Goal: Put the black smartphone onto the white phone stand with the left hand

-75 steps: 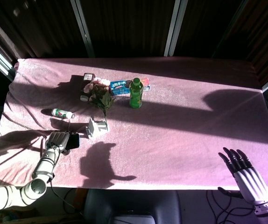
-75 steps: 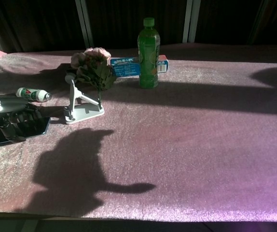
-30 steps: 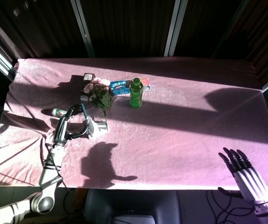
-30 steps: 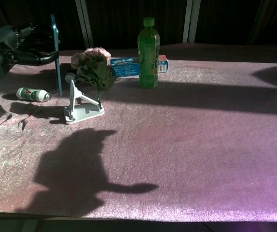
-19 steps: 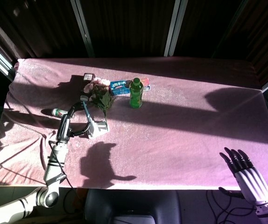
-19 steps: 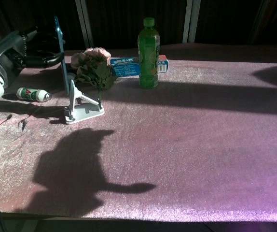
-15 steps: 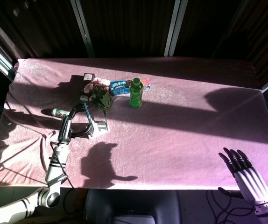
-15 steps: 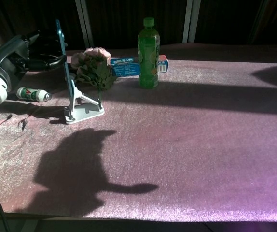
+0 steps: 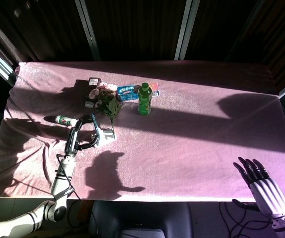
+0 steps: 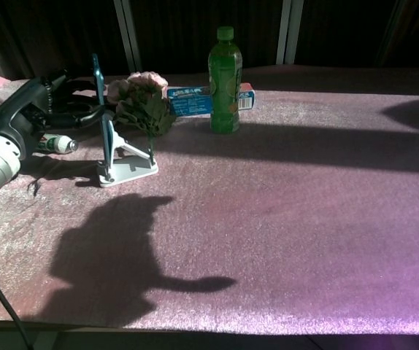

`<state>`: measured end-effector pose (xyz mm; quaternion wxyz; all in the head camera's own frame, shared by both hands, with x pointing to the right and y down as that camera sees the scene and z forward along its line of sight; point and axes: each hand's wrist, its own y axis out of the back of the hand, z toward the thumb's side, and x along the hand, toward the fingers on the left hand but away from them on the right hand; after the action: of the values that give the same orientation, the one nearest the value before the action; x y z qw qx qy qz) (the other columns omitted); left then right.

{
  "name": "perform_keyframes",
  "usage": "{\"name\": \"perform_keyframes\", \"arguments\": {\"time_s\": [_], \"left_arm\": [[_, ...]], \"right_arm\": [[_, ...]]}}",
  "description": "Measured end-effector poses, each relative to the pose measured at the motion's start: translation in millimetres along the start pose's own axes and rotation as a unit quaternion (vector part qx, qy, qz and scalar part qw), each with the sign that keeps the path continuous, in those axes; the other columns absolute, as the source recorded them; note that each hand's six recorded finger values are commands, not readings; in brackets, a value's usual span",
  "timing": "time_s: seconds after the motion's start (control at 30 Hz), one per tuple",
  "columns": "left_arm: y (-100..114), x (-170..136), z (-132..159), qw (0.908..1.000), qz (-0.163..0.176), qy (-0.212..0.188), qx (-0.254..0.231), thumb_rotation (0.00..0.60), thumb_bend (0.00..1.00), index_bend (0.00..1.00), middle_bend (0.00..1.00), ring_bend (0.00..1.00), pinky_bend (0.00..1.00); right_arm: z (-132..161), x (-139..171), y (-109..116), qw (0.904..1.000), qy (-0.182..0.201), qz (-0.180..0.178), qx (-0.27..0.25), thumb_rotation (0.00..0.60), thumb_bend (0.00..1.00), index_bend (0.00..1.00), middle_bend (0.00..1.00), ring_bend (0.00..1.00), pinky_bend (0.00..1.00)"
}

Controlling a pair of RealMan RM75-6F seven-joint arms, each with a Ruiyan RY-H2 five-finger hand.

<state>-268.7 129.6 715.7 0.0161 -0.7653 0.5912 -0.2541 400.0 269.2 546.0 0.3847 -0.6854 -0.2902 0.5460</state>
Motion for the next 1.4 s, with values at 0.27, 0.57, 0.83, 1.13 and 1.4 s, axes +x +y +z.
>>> {"name": "perform_keyframes", "arguments": {"time_s": [0.27,0.57,0.83,1.13,1.4], "left_arm": [[-4,0,-13,0.9999,0.0,-0.003,-0.01,0.6,0.4,0.92,1.0,0.76,0.17],[-7,-4,-20,0.9999,0.002,-0.01,-0.008,0.6,0.4,0.92,1.0,0.75,0.17],[-10,-4,-24,0.9999,0.0,-0.014,-0.004,0.6,0.4,0.91,1.0,0.74,0.17],[-12,-2,-30,0.9999,-0.003,-0.009,-0.007,0.6,0.4,0.88,1.0,0.71,0.16],[-13,-1,-33,0.9999,-0.01,-0.007,-0.006,0.6,0.4,0.84,1.0,0.66,0.15]], "right_arm": [[-1,0,1,1.0,-0.001,-0.002,-0.002,0.6,0.13,0.0,0.0,0.0,0.0],[-1,1,2,1.0,-0.001,-0.004,-0.002,0.6,0.13,0.0,0.0,0.0,0.0],[-1,1,2,1.0,-0.002,-0.005,-0.002,0.6,0.13,0.0,0.0,0.0,0.0],[-2,2,3,1.0,-0.002,-0.005,-0.002,0.6,0.13,0.0,0.0,0.0,0.0],[-2,1,2,1.0,-0.002,-0.005,-0.002,0.6,0.13,0.0,0.0,0.0,0.0]]}}
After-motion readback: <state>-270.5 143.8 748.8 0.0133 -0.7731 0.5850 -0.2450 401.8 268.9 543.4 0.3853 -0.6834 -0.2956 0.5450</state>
